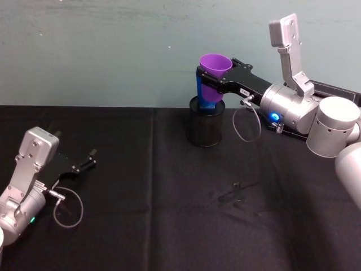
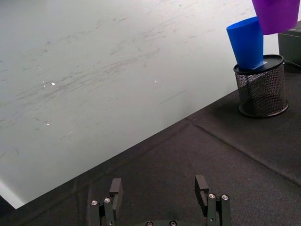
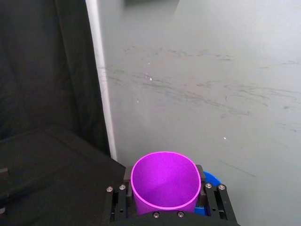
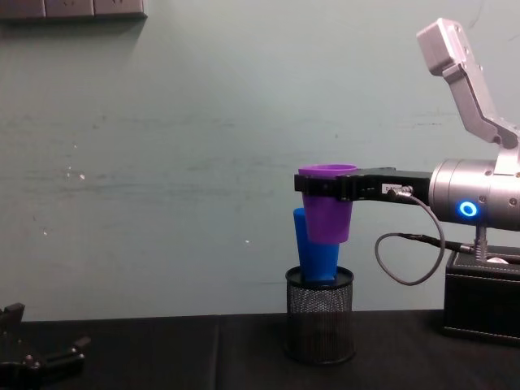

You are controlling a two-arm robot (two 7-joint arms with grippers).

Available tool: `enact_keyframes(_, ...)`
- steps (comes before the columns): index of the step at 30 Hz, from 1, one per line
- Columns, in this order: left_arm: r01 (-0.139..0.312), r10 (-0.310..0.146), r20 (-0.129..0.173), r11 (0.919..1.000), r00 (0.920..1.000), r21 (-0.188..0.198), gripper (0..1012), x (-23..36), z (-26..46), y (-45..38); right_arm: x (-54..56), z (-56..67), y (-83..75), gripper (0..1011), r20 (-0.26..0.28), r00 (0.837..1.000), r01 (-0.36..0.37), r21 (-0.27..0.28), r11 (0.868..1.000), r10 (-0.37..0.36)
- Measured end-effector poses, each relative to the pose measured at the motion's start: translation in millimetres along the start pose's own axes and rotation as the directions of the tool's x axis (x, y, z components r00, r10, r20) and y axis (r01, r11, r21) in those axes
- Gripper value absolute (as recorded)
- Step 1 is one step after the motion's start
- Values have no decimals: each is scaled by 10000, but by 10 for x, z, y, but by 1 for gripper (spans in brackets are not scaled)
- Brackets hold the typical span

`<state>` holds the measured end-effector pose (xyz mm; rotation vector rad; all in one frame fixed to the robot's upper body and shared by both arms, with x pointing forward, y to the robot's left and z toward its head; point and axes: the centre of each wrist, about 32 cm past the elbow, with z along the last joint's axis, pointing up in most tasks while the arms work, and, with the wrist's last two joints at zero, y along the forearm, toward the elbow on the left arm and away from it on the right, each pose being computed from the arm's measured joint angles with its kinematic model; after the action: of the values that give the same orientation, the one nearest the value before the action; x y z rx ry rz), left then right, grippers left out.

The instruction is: Pick up one cup with a gripper and tap it against the other cup.

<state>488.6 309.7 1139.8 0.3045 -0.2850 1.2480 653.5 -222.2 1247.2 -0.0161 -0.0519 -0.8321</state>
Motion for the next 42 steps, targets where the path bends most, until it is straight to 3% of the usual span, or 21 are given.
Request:
enact_keyframes(17,0,0,1,10000,10000,0,1011,0,0,0,3,-11,24,748,-110,9999,31,118,9999,-30)
enact_keyframes(42,1,-1,0,10000,10000,-1,1012,0,0,0,-8,35,67,748,-256,9984,496,-319,9983,-505)
